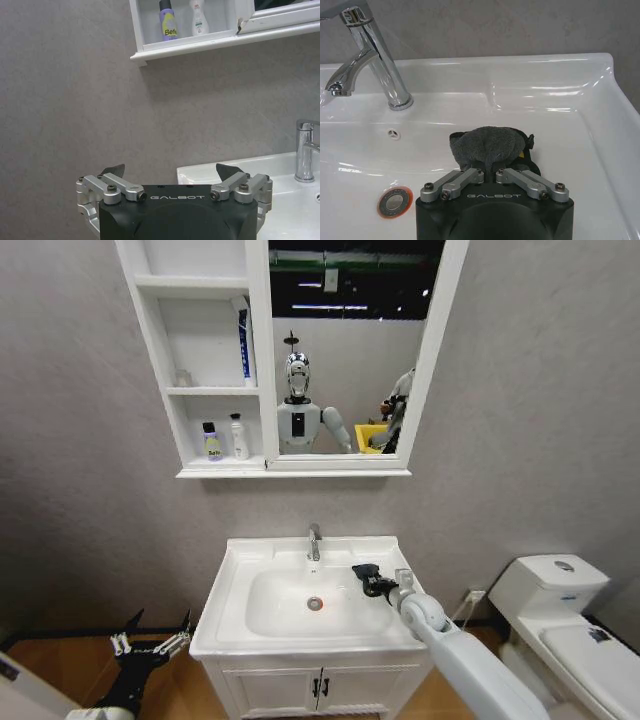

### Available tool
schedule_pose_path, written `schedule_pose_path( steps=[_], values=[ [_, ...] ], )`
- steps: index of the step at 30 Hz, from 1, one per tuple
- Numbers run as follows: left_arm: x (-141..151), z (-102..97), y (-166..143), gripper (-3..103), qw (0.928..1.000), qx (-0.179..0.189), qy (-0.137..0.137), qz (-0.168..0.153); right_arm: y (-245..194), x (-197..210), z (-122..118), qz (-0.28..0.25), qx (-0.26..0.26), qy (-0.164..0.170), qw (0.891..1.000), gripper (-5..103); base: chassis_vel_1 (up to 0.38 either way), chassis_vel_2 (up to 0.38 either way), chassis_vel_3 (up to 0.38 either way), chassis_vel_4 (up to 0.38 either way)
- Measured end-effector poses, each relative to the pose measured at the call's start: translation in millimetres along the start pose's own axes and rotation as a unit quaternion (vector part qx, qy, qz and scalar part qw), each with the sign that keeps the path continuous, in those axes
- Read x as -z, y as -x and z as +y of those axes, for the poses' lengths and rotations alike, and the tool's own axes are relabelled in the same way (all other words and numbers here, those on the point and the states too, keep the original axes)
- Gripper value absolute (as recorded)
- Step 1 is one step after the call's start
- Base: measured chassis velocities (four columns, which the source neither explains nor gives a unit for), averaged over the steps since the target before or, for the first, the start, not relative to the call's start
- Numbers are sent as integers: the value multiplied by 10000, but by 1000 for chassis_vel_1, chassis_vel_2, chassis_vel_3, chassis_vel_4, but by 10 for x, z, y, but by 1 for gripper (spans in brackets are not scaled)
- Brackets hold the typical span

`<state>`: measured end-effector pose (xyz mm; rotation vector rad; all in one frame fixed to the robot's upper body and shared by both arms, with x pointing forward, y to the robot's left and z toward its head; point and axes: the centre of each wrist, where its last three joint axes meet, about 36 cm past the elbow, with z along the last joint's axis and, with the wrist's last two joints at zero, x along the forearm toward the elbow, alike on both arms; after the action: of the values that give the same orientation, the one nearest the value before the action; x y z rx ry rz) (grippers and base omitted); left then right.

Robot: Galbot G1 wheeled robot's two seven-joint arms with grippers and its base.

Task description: Move facial cleanser and shampoo from washbasin to cabinet, then wipe washbasin with towel.

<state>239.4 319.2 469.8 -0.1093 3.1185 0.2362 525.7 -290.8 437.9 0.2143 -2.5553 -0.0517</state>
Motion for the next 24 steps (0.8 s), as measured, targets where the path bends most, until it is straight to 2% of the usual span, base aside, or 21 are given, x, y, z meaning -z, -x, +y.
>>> schedule_pose_path(
  steps=[2, 4, 8, 17, 24],
  values=[
    [0, 0, 0, 100, 10000, 0, 0, 0, 22, 10, -32, 68, -40, -23, 10000, 5, 0, 0, 0, 0],
    [0, 0, 0, 100, 10000, 0, 0, 0, 112, -28, -140, 141, -230, -315, 9991, 5, 0, 0, 0, 0],
    [0, 0, 0, 100, 10000, 0, 0, 0, 258, -65, -240, 275, -288, -497, 9980, 5, 0, 0, 0, 0],
    [0, 0, 0, 100, 10000, 0, 0, 0, 502, -111, -198, 378, -180, -689, 9967, 5, 0, 0, 0, 0],
    [0, 0, 0, 100, 10000, 0, 0, 0, 665, -230, -166, 580, -178, -1009, 9930, 5, 0, 0, 0, 0]
  ],
)
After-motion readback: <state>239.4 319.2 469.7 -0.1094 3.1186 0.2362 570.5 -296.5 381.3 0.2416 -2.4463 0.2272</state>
